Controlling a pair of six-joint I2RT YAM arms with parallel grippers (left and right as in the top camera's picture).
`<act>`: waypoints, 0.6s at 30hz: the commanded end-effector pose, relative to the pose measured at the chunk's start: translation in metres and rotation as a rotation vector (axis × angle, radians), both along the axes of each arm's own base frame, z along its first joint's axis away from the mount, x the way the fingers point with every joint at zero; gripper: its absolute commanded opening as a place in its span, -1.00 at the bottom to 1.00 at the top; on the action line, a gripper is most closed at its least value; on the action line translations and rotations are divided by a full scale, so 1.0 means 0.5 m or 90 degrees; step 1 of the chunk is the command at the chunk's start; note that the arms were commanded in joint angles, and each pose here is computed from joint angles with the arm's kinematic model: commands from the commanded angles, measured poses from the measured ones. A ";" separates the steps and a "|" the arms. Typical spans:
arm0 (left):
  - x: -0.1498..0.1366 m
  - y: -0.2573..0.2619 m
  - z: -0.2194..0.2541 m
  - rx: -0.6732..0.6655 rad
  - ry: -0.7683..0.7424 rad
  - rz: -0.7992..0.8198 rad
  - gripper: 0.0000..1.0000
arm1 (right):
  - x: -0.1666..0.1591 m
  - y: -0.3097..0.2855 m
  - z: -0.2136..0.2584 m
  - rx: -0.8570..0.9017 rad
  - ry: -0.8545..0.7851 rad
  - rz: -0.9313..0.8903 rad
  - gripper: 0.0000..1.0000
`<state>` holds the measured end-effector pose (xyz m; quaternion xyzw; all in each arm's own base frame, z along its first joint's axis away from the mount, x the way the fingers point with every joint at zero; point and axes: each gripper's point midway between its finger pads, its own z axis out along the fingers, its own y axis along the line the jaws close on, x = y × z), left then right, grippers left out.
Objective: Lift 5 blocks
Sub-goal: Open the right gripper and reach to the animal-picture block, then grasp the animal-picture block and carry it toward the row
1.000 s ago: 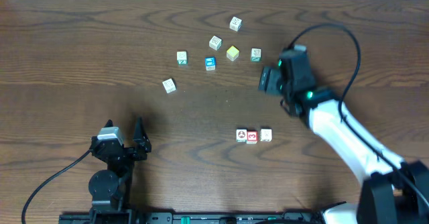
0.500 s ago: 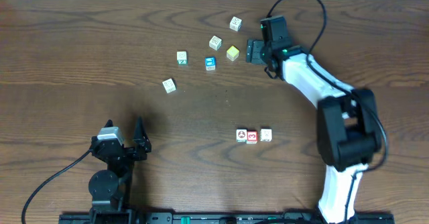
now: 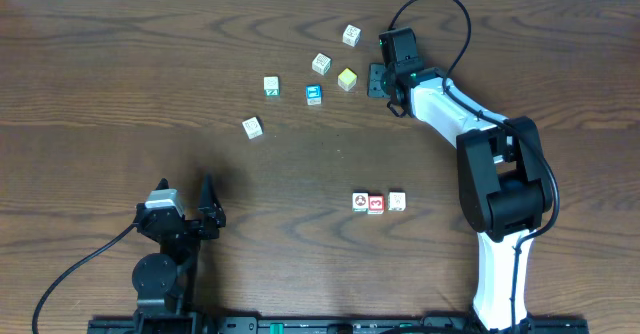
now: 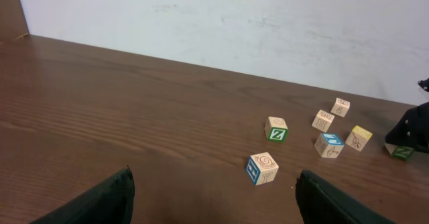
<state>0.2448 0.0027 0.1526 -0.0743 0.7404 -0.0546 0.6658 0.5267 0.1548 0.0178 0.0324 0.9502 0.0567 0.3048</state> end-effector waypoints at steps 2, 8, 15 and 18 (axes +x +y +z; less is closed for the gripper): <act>-0.002 0.000 -0.032 -0.005 0.030 0.002 0.55 | 0.014 0.010 0.018 0.004 -0.018 0.004 -0.09; -0.002 0.000 -0.032 -0.005 0.030 0.002 0.54 | 0.017 0.011 0.020 0.005 -0.022 0.004 -0.41; -0.002 0.000 -0.032 -0.005 0.030 0.002 0.54 | -0.007 0.013 0.039 0.000 -0.001 0.009 -0.98; -0.002 0.000 -0.032 -0.005 0.030 0.002 0.55 | -0.042 0.002 0.100 -0.003 0.017 0.003 -0.98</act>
